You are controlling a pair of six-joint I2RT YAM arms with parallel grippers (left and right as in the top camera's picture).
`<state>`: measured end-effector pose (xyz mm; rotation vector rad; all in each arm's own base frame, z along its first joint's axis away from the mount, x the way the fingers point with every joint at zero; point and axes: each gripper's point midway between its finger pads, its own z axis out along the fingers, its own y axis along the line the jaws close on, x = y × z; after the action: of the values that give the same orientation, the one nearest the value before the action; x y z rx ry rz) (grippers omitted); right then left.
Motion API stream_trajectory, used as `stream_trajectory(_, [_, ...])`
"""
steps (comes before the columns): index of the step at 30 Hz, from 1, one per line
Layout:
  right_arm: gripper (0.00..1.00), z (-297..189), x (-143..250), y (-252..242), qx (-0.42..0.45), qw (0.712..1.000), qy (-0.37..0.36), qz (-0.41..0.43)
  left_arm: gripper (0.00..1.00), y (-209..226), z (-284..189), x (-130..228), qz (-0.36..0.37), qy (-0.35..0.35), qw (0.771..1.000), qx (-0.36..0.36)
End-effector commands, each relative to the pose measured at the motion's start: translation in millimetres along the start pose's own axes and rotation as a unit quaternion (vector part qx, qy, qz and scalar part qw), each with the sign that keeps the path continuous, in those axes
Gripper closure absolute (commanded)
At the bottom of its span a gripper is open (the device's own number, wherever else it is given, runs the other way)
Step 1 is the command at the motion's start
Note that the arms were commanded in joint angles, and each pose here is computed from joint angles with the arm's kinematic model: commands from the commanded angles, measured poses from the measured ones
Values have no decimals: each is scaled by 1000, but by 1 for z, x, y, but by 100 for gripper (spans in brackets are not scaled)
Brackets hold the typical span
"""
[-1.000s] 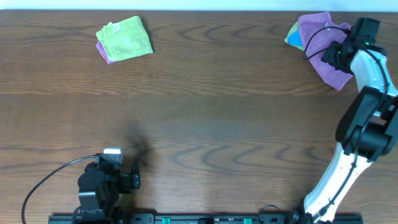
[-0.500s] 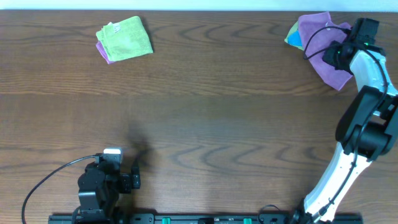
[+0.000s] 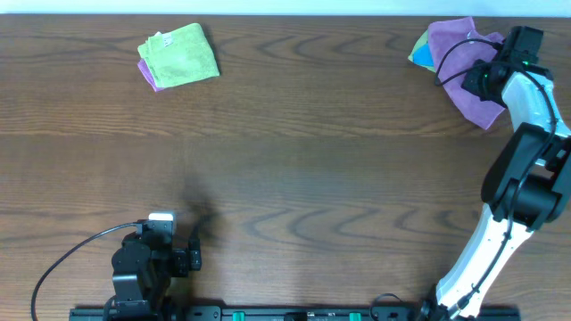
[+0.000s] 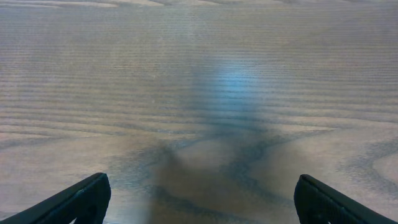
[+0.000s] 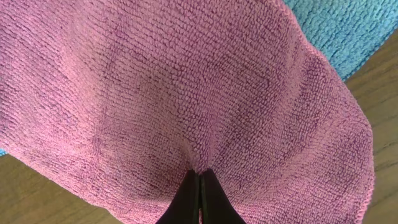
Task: Fold the cloth
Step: 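Lower the right gripper and pinch the purple cloth's edge, then lift the purple cloth and drag it left to table center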
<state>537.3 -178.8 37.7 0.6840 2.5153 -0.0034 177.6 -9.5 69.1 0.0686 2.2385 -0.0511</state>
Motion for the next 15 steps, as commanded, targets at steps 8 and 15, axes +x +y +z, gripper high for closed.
stream_trajectory(8, [99, -12, -5, 8, -18, 1000, 0, -1, 4, 0, 4, 15, 10, 23, 1000, 1])
stream_trajectory(15, [99, -76, -34, 37, -37, 997, -52, -54, 5, 0, 4, 15, 10, 23, 1000, 1])
